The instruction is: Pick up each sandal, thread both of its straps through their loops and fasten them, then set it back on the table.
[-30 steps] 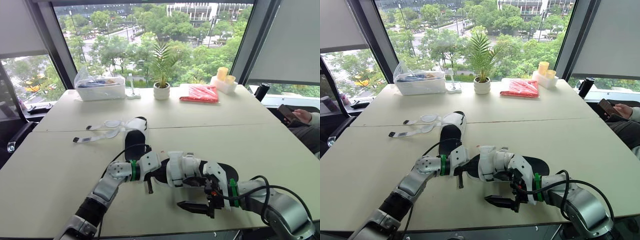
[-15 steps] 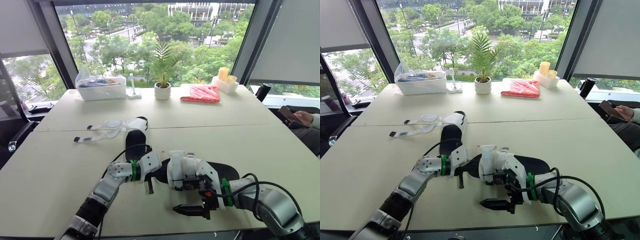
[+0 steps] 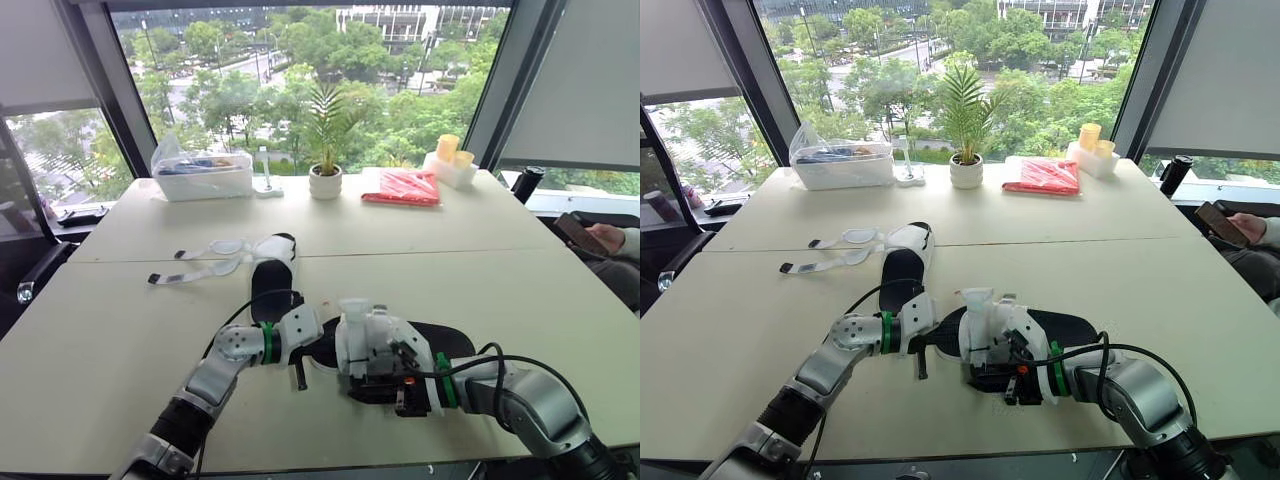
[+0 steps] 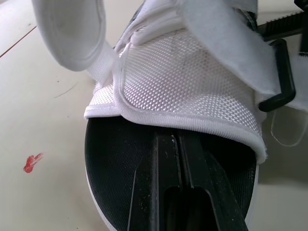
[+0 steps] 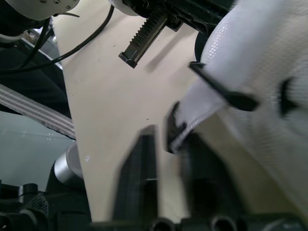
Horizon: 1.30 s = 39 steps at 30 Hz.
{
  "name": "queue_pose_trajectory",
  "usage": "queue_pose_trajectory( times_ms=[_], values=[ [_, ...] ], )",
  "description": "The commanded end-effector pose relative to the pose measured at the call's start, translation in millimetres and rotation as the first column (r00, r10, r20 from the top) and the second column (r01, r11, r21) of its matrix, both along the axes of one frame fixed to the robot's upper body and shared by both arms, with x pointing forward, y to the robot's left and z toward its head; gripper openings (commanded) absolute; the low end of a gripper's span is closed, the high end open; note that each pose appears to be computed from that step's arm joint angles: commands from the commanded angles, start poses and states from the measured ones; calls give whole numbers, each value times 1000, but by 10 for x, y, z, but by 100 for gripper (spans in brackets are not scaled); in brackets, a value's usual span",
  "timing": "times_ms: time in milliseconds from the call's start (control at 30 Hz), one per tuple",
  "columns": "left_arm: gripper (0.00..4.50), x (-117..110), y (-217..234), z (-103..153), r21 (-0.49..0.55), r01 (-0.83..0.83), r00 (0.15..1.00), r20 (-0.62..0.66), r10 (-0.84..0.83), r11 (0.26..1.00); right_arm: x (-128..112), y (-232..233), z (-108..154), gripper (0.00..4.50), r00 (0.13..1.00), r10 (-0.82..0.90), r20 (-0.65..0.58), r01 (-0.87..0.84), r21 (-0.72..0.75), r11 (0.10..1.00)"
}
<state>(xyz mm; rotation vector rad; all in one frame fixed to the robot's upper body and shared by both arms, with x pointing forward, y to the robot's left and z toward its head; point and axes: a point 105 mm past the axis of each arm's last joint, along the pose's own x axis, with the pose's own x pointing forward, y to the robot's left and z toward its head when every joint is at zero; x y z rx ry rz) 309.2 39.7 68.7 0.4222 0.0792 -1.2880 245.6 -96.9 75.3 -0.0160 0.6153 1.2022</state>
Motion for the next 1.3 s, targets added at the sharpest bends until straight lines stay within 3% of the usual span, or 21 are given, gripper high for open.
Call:
queue_pose_trajectory(
  times_ms=[33, 400, 533, 800, 967, 1100, 1300],
  values=[
    [0, -208, 25, -460, 115, 44, 988, -154, -26, 992, 39, -14, 64, 6, 1000, -13, 16, 13, 6, 1000],
    [0, -212, 17, -466, 114, 45, 988, -154, -27, 992, -73, -68, -54, 6, 996, 5, -84, -9, -48, 999],
    [0, -214, 25, -473, 116, 42, 988, -156, -24, 992, -285, -127, -138, 6, 982, 69, -174, -85, -83, 993],
    [0, -235, 31, -494, 124, 48, 987, -160, -28, 991, -679, -267, -76, 6, 942, 234, -240, -265, -108, 958],
    [0, -275, 24, -567, 159, 63, 987, -159, -38, 985, -734, -334, 185, 6, 937, 287, -198, -309, -95, 946],
    [0, -321, 14, -665, 215, 102, 986, -148, -71, 971, -676, -287, 626, 6, 940, 328, -89, -334, -49, 941],
    [0, -324, 32, -754, 267, 140, 984, -144, -104, 953, -317, -153, 1313, 6, 927, 343, 150, -344, -22, 939]
  ],
)
